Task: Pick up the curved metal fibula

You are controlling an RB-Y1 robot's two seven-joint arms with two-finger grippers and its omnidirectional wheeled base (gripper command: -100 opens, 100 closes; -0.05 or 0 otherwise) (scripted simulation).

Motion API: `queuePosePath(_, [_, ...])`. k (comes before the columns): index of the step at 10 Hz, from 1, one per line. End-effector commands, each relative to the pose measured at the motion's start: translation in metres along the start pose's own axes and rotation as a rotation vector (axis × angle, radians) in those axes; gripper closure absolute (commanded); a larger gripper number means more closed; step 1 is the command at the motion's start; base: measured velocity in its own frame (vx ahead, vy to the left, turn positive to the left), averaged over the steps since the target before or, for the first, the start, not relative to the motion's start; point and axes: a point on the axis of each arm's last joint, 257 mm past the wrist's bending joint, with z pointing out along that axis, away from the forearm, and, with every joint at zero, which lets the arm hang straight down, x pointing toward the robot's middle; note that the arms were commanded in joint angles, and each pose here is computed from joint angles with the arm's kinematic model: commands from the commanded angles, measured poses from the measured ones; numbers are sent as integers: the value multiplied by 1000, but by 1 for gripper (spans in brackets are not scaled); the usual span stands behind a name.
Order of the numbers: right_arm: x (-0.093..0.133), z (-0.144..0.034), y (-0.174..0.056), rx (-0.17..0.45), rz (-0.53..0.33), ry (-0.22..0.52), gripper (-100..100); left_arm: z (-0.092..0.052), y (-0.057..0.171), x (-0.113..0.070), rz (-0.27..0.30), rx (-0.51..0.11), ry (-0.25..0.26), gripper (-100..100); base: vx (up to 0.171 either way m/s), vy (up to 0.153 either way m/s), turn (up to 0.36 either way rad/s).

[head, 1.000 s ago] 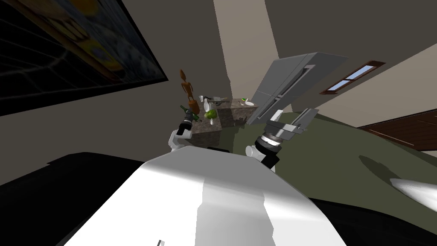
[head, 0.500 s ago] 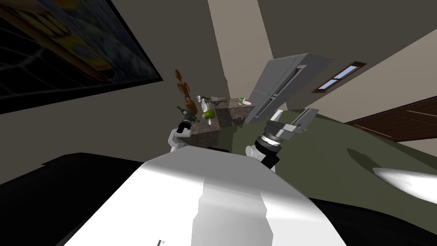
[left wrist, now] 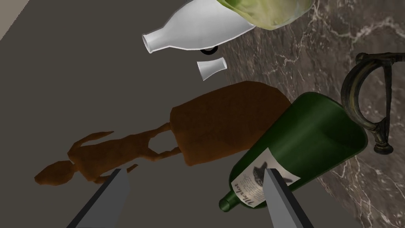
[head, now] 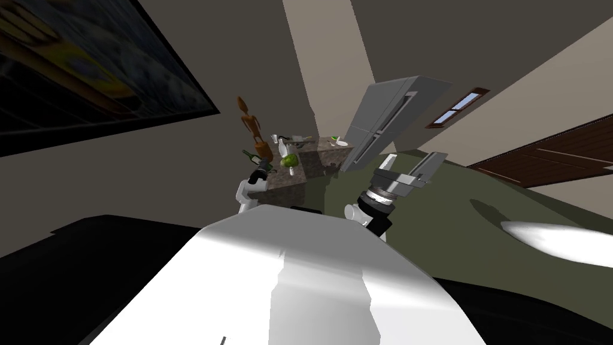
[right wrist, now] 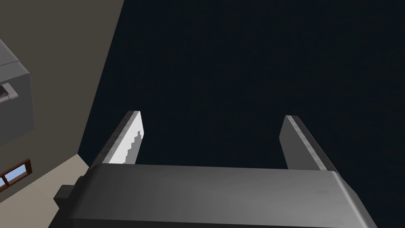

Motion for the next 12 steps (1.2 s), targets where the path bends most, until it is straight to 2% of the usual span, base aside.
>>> queuePosePath(1, [0, 0, 0, 0, 0, 0, 0, 5, 8, -4, 2, -37, -9, -100, 2, -9, -53])
queuePosePath(3, [0, 0, 0, 0, 0, 0, 0, 9, 22, -11, 5, -90, -25, -100, 3, -11, -82])
queuePosePath(5, [0, 0, 0, 0, 0, 0, 0, 17, 42, -26, 11, -169, -55, -100, 2, -14, -137])
queuePosePath(7, [0, 0, 0, 0, 0, 0, 0, 18, 58, -34, 12, -231, -72, -100, 1, -12, -87])
queuePosePath(10, [0, 0, 0, 0, 0, 0, 0, 19, 72, -41, 12, -287, -89, -100, 2, -10, -67])
queuePosePath(11, [0, 0, 0, 0, 0, 0, 0, 20, 82, -48, 11, -329, -104, -100, 3, -9, -100])
queuePosePath(12, [0, 0, 0, 0, 0, 0, 0, 19, 84, -48, 11, -334, -104, -100, 2, -6, -47])
